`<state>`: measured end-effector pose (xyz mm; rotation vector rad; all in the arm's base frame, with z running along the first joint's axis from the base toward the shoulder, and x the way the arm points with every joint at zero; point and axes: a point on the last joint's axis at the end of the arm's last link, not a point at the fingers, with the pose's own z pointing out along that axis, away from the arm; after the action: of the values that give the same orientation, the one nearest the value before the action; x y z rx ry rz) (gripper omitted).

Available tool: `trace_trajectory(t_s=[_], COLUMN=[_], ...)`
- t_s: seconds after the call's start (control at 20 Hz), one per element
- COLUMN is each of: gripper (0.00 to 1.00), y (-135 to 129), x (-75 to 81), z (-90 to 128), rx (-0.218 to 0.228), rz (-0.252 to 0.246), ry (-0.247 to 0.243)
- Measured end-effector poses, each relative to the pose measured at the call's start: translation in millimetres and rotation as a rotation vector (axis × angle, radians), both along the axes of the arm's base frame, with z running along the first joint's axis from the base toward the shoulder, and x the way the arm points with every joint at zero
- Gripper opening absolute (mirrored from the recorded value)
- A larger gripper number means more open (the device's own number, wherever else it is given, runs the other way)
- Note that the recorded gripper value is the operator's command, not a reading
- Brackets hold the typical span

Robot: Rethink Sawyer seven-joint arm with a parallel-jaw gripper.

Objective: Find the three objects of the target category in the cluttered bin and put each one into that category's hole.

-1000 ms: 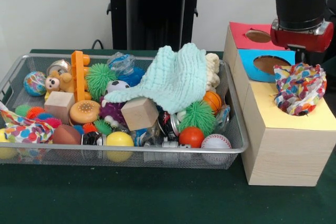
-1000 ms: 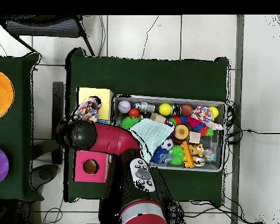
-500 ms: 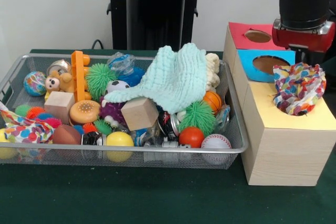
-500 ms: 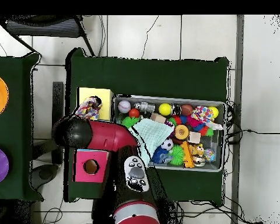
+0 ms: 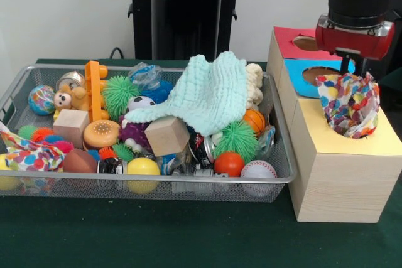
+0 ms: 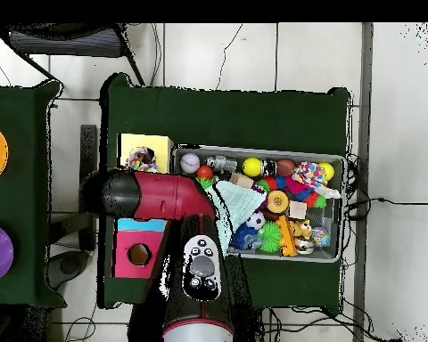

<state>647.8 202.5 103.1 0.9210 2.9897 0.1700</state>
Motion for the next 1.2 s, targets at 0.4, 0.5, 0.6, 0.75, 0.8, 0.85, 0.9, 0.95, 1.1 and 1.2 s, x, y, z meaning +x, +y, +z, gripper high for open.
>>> trace_trajectory(t_s=[0.4, 0.5, 0.6, 0.75, 0.8, 0.85, 0.9, 0.95, 1.1, 1.2], gripper=[0.0, 0.0, 0.0, 0.0, 0.0, 0.0, 0.0, 0.0, 0.0, 0.0], y=[-22.7, -32.7, -37.8, -42.3, -44.0, -44.2, -43.4, -41.5, -36.0, -31.7], x=[17.4, 25.1, 32.0, 39.5, 44.7, 48.9, 50.9, 52.8, 52.9, 51.3], z=[5.7, -0.9, -8.6, -18.9, -24.7, -24.5, -25.7, -28.9, -38.5, -44.1], rx=[-0.005, 0.015, 0.038, 0.066, 0.087, 0.099, 0.108, 0.121, 0.143, 0.156], rz=[-0.034, -0.063, -0.089, -0.117, -0.135, -0.144, -0.149, -0.153, -0.157, -0.157], ry=[-0.026, -0.039, -0.055, -0.077, -0.093, -0.106, -0.112, -0.117, -0.114, -0.104])
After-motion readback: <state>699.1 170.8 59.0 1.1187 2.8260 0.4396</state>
